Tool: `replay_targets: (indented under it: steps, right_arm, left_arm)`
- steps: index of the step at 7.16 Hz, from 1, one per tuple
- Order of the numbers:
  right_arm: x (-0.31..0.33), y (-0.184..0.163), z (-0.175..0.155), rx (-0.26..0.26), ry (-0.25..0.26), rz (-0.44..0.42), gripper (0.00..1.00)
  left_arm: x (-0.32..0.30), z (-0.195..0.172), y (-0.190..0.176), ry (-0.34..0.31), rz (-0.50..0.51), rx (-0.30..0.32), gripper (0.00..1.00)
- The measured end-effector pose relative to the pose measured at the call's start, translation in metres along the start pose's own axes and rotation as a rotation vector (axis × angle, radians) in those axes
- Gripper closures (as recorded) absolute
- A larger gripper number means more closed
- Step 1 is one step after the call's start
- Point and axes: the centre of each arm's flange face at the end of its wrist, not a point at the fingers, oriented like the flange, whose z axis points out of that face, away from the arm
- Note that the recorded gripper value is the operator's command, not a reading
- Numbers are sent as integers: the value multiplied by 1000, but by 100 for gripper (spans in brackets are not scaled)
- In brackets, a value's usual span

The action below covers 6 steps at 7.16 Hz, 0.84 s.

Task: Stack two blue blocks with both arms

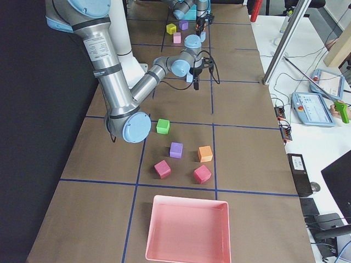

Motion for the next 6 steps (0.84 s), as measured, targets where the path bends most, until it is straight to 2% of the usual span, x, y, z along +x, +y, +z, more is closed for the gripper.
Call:
replay_targets:
  steps: [2,3,5,6]
  right_arm:
    - [45,-28,-22,-2,4,18,0]
    - [80,-40,-33,-15,12,-5,0]
    - [125,-48,-41,-29,31,-45,0]
    - [132,-49,-42,-31,34,-51,0]
  left_arm:
    - [114,-21,-37,16,-85,-46,75]
    - [174,-25,-45,41,-139,-58,75]
    - [278,-15,-75,35,-240,-53,75]
    - [309,-8,-80,24,-266,-54,74]
